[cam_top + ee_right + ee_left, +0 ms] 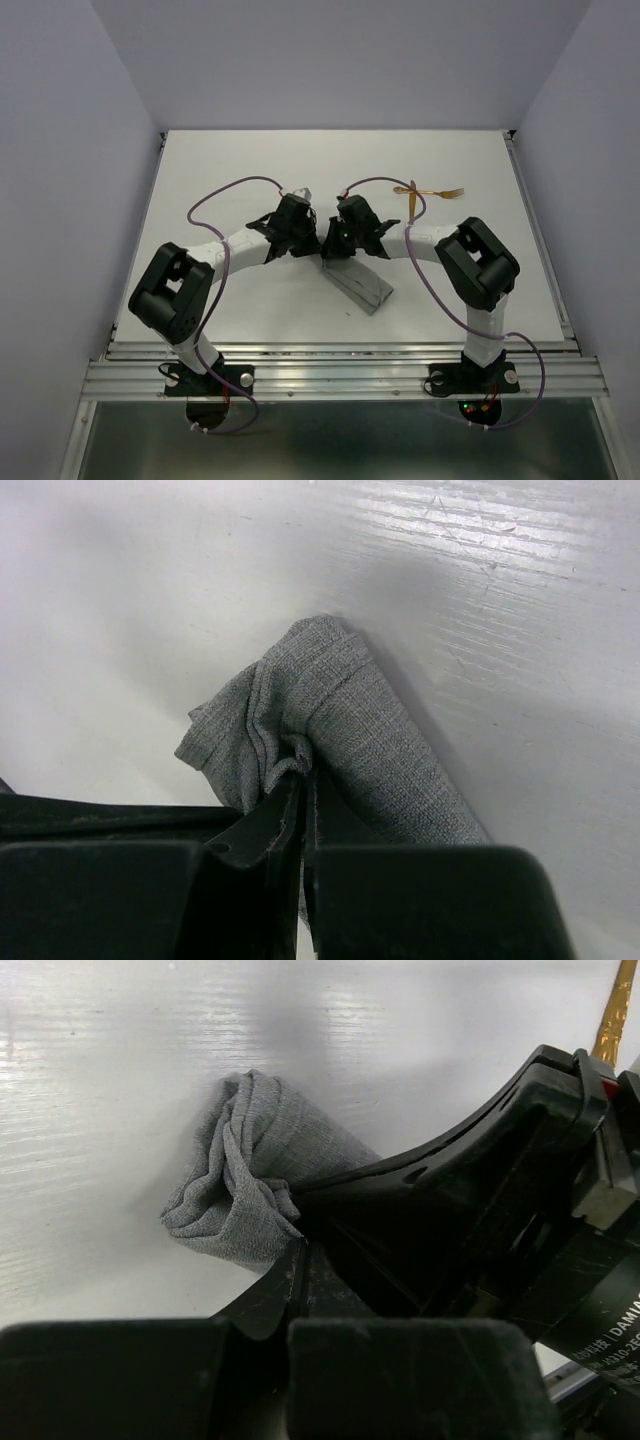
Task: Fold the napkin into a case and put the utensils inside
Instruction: Grasp the top corner of the smaller rectangle folded napkin at the center of the board.
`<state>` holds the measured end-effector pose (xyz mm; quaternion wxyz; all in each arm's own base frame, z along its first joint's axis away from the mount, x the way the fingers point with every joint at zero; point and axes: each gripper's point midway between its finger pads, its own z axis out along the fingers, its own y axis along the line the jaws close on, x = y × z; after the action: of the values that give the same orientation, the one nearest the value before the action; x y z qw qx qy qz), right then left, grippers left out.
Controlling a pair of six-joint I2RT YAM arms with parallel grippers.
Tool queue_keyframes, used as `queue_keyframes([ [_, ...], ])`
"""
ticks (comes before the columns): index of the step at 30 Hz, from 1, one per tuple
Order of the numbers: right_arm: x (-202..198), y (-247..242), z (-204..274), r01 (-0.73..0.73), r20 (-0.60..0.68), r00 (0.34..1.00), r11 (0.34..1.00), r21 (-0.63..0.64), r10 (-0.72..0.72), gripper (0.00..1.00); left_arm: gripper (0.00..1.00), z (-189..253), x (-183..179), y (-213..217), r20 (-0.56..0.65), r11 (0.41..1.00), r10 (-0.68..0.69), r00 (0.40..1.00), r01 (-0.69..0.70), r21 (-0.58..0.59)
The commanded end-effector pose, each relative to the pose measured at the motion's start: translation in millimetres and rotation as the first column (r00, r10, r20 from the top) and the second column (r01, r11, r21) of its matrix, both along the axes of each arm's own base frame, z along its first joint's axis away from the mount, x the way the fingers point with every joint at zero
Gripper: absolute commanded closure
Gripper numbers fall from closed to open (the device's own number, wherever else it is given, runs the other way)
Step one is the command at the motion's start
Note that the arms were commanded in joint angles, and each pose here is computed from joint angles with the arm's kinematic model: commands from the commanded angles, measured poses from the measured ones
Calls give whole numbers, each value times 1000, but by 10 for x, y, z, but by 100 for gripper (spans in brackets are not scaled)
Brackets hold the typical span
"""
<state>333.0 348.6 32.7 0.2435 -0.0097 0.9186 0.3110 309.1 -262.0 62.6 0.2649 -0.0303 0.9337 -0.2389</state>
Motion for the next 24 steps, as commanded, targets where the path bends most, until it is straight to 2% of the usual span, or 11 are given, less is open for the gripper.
queue_keyframes([
  [1,-3,-160,-228,28,-12,999,989,-143,-30,99,100,318,31,-200,72,992,-64,995,71,-106],
  [5,13,-210,-252,45,-1,999,980,-193,-46,99,100,343,14,-224,77,989,-75,994,84,-121],
  [7,-47,-153,-174,10,-3,1000,989,-150,-11,98,100,340,22,-204,78,990,-74,994,83,-118],
  [10,-122,-94,-57,-22,28,999,997,-71,24,89,100,338,34,-182,83,990,-81,993,90,-107],
  [13,-135,-51,283,-20,84,996,1000,15,19,75,100,321,52,-151,90,992,-96,991,103,-78],
  [16,-132,-50,452,-18,117,993,999,45,13,71,100,313,63,-127,97,991,-113,989,119,-58],
  [19,-116,-59,631,-28,145,989,997,77,17,58,100,295,62,-128,99,988,-148,984,152,-34],
  [24,-106,-70,792,-15,152,988,993,121,-4,56,100,268,36,-104,91,986,-167,982,169,-13],
])
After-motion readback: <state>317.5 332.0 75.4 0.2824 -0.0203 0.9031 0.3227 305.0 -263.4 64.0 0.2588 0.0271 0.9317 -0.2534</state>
